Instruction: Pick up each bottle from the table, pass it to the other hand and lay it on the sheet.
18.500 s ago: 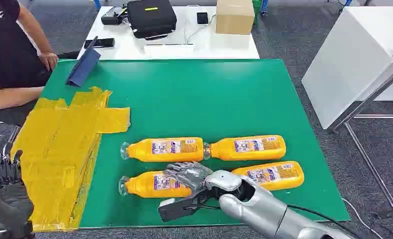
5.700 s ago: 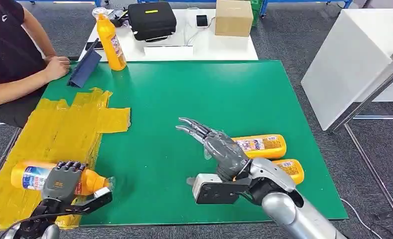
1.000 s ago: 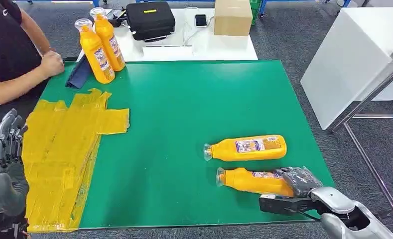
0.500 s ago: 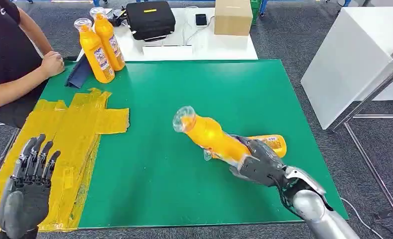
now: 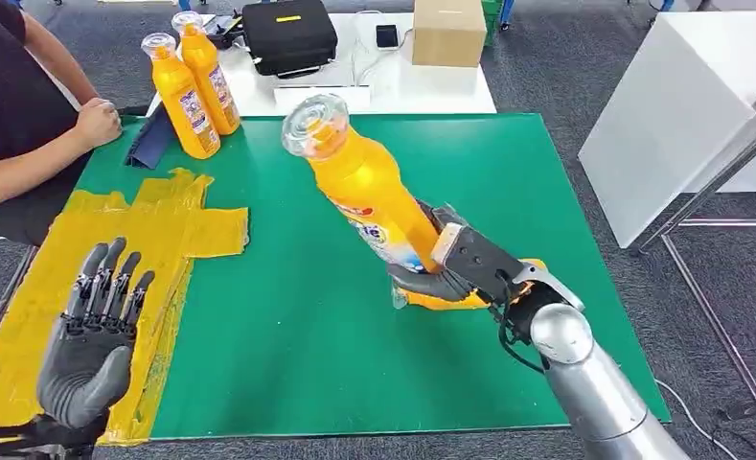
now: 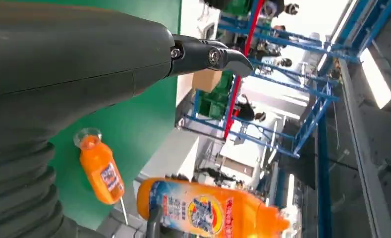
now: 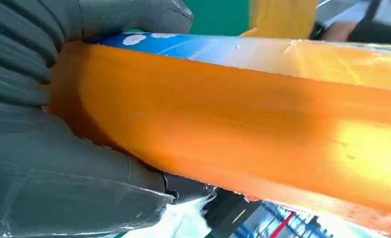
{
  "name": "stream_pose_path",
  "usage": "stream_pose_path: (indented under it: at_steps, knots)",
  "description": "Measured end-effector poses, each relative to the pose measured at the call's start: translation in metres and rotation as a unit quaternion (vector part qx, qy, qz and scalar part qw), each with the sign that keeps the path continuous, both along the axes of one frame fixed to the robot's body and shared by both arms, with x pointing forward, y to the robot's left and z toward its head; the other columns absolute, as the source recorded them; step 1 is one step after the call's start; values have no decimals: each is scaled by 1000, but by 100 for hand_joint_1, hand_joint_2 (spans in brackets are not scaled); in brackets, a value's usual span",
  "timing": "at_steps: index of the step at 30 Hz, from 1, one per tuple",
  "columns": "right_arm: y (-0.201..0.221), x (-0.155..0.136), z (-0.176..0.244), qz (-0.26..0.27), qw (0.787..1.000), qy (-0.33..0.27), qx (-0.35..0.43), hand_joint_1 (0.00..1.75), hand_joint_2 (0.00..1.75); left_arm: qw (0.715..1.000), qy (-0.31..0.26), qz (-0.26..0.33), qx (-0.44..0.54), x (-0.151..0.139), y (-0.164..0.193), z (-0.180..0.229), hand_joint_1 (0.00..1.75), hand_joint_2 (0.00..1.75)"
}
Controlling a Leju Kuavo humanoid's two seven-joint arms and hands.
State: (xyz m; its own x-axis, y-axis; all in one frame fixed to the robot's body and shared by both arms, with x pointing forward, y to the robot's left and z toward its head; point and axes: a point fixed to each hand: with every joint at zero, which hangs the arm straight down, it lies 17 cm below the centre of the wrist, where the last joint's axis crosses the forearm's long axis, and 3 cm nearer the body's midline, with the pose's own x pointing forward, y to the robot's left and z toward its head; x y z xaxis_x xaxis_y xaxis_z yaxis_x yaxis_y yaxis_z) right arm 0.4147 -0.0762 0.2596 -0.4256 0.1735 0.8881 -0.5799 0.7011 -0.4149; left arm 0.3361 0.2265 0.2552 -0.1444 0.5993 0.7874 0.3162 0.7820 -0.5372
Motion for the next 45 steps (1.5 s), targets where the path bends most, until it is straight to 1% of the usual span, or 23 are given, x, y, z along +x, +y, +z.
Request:
stream_pose_path:
  at_steps: [4, 10, 23, 30, 33, 39, 45]
  knots:
    - [31, 0, 10, 28, 999, 12, 15, 175, 175, 1000, -8, -12, 1, 10, -20, 4, 0, 175]
    - [67, -5, 5, 62, 997, 34, 8, 175, 175, 1000, -28, 3, 10, 23, -33, 15, 0, 175]
    - [103, -6, -18, 98, 993, 65, -32, 175, 175, 999, -38, 6, 10, 36, -45, 22, 0, 175]
    - [115, -15, -27, 121, 989, 60, -58, 175, 175, 999, -38, 0, 11, 38, -52, 21, 0, 175]
    - [123, -27, -29, 152, 984, 47, -77, 175, 175, 999, -38, -6, 5, 38, -54, 22, 0, 175]
    - [139, -61, -36, 229, 966, 39, -109, 175, 175, 998, -38, -36, -22, 35, -60, 23, 0, 175]
    - [148, -86, -41, 278, 951, 37, -131, 175, 175, 997, -35, -63, -36, 33, -67, 22, 0, 175]
